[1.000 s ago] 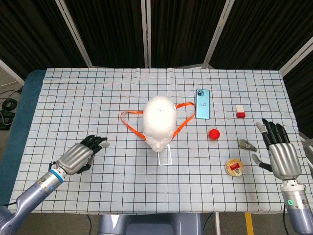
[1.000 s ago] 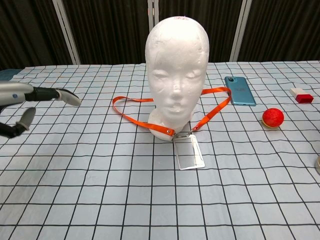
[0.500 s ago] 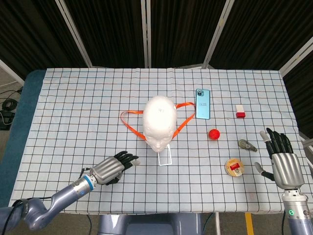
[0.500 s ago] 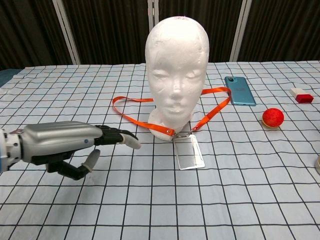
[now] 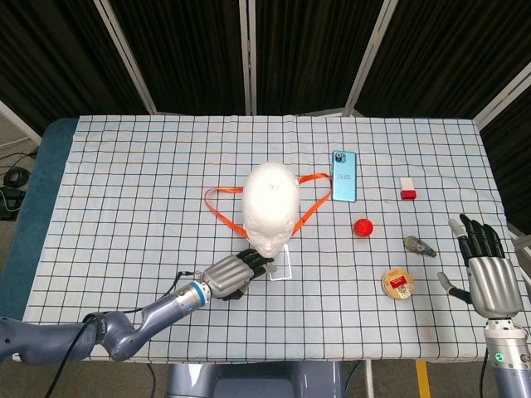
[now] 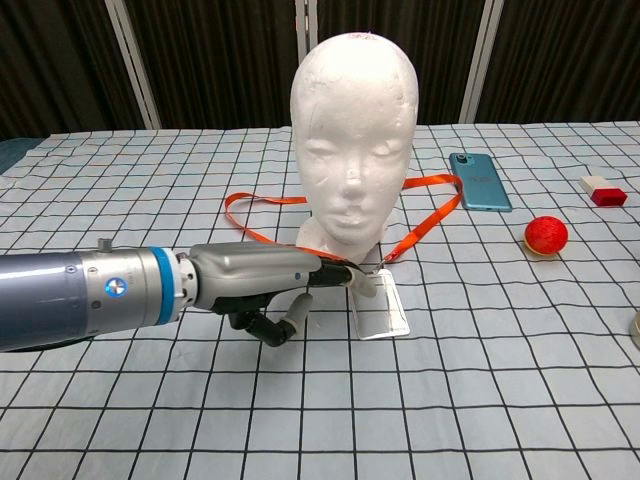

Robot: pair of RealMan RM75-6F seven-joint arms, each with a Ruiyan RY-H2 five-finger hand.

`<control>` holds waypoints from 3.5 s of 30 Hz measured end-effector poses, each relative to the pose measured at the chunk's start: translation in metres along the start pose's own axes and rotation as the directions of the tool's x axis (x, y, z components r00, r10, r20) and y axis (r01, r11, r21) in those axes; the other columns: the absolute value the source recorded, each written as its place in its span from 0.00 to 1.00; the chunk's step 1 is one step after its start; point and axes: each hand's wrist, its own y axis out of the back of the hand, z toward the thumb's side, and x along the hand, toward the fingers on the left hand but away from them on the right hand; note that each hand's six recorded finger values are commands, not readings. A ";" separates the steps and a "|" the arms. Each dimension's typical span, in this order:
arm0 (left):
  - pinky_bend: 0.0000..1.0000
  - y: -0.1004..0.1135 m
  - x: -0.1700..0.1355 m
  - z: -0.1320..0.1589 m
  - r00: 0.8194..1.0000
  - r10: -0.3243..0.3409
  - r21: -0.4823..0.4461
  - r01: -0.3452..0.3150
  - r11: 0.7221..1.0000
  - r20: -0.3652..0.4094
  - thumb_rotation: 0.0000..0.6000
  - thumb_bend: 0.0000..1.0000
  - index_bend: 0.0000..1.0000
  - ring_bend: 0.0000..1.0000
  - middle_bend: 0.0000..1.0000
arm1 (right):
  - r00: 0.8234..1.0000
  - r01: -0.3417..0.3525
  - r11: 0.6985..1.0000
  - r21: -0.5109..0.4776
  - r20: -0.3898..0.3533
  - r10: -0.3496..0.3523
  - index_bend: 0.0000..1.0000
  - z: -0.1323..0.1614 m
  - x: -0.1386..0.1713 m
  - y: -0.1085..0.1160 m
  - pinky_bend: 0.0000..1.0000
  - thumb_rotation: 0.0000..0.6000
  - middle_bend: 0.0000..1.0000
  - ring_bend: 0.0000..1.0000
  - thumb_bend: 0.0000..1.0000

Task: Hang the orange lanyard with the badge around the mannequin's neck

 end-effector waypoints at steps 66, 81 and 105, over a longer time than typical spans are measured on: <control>0.00 -0.030 -0.047 0.066 0.969 -0.199 0.080 0.189 0.979 0.145 1.00 1.00 0.06 0.00 0.00 | 0.999 0.042 0.999 -0.033 -0.015 -0.043 0.05 0.004 0.002 0.010 0.00 1.00 0.00 0.00 0.18; 0.00 0.025 -0.092 0.016 0.959 0.176 0.221 -0.225 0.949 0.221 1.00 0.00 0.00 0.00 0.00 | 0.999 0.037 0.999 -0.037 -0.032 -0.038 0.05 0.010 0.004 0.009 0.00 1.00 0.00 0.00 0.18; 0.00 0.066 -0.281 -0.145 0.709 0.452 0.200 -0.414 0.888 -0.541 1.00 0.00 0.00 0.00 0.00 | 0.995 0.024 0.998 -0.055 -0.093 -0.029 0.05 0.031 0.013 0.007 0.00 1.00 0.00 0.00 0.18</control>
